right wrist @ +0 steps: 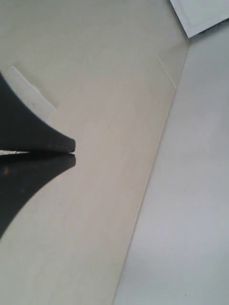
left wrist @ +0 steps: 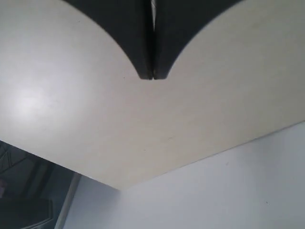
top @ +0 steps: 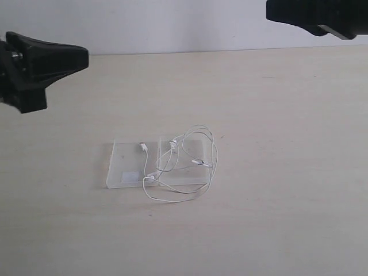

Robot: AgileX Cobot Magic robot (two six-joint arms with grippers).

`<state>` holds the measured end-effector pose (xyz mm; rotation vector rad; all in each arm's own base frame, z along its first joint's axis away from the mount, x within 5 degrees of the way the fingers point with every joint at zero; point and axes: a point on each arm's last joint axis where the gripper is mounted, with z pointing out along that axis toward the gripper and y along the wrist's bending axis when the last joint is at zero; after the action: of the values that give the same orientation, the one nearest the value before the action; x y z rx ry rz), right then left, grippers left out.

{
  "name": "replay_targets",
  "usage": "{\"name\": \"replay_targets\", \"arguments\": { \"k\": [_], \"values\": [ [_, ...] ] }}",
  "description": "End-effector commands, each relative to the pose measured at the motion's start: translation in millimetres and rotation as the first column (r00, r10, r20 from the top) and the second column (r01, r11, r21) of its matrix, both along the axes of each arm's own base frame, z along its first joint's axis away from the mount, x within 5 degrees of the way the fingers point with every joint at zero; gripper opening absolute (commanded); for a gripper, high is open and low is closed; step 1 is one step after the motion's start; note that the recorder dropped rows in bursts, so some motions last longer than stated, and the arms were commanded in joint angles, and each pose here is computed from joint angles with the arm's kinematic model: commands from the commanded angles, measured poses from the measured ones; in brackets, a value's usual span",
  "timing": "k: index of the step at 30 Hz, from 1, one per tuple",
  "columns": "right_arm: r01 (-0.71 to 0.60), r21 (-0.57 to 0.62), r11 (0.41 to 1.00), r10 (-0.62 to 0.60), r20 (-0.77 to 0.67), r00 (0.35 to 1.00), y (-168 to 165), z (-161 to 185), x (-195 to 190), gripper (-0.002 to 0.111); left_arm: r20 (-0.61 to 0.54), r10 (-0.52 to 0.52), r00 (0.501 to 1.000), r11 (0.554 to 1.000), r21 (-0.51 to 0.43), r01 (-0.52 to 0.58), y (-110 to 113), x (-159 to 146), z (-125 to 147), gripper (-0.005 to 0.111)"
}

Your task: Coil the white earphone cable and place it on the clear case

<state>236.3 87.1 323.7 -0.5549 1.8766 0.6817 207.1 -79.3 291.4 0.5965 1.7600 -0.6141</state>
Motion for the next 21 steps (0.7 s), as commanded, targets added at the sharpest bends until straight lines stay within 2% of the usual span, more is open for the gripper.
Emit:
{"name": "replay_targets", "arguments": {
  "k": [1, 12, 21],
  "values": [
    [0.090, 0.006, 0.996, -0.090, 0.066, 0.994, -11, 6, -26, 0.000, 0.078, 0.038, 0.996, 0.999, -0.025, -0.036, 6, -29, 10, 0.000],
    [0.110, 0.062, 0.992, -0.121, 0.208, 0.971, -23, 13, -98, 0.000, 0.194, 0.176, 0.965, 0.981, -0.119, -0.155, 24, -97, 10, 0.000],
    [0.001, 0.075, 0.997, -0.016, 0.193, 0.981, -18, -6, -127, 0.000, 0.241, 0.195, 0.951, 0.970, -0.190, -0.150, 29, -132, -9, 0.000]
  ]
}}
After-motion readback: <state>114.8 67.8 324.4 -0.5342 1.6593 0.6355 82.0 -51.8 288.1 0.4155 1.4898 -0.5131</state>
